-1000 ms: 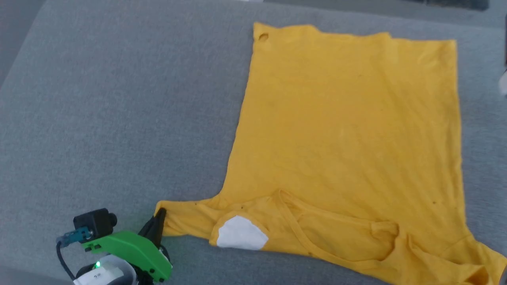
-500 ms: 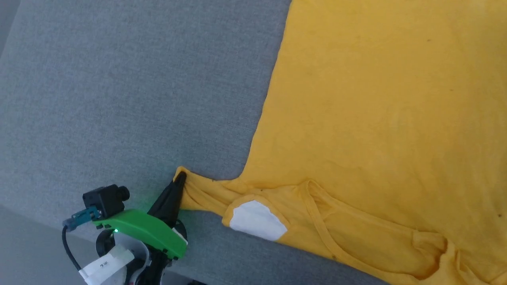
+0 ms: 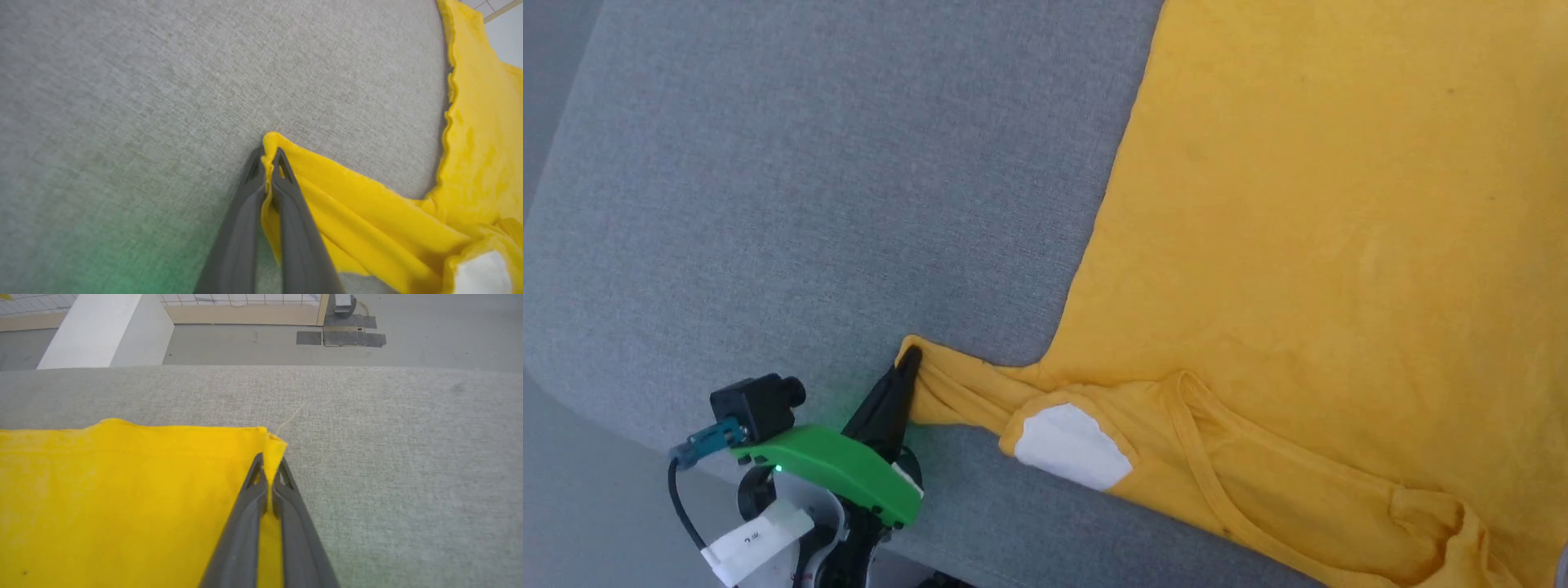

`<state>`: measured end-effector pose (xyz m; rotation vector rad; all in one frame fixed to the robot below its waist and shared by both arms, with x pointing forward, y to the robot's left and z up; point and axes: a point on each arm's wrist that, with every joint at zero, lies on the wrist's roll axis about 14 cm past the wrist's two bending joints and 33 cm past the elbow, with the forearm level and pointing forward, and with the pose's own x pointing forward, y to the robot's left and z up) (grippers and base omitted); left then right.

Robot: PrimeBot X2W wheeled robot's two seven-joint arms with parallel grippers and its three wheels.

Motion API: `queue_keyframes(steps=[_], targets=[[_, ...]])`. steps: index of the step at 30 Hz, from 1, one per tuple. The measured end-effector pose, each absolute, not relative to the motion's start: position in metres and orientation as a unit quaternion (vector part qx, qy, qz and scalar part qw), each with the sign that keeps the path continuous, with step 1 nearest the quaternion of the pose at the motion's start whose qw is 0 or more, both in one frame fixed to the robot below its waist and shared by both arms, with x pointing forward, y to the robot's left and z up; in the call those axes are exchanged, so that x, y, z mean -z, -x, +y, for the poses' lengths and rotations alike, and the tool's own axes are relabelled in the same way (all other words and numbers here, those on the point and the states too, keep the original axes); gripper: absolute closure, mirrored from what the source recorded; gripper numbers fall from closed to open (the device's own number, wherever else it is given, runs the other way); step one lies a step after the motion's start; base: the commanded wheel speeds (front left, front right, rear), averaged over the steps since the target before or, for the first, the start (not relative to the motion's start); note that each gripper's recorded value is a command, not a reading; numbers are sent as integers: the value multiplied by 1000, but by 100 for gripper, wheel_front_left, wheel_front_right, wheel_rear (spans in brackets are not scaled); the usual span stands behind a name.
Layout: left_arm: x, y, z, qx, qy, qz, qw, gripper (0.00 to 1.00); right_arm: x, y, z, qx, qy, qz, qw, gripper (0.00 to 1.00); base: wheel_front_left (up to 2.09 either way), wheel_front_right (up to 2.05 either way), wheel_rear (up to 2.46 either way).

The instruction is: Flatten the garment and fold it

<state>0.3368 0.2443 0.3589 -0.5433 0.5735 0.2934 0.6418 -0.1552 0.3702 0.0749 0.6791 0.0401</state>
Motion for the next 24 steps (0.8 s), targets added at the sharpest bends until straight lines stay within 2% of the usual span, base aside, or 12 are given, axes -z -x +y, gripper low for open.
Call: queue_keyframes(steps=[5, 8, 11, 16, 19, 24], targets=[[-366, -320, 255, -160, 257, 280, 911, 100, -404, -621, -158, -34, -16, 196, 980, 100, 0, 0, 0], [-368, -305, 259, -166, 252, 289, 908, 100, -420, -595, -175, -22, -2, 142, 990, 100, 0, 0, 0], [-372, -293, 259, -165, 249, 294, 908, 100, -427, -561, -195, 0, 1, 123, 992, 100, 0, 0, 0], [-379, -284, 248, -148, 255, 295, 909, 100, -425, -495, -233, 59, -19, 153, 986, 100, 0, 0, 0], [-385, -287, 240, -130, 256, 290, 913, 100, -418, -454, -259, 94, -24, 202, 975, 100, 0, 0, 0], [-397, -298, 226, -96, 253, 279, 921, 100, -397, -382, -293, 140, -39, 322, 935, 100, 0, 0, 0]])
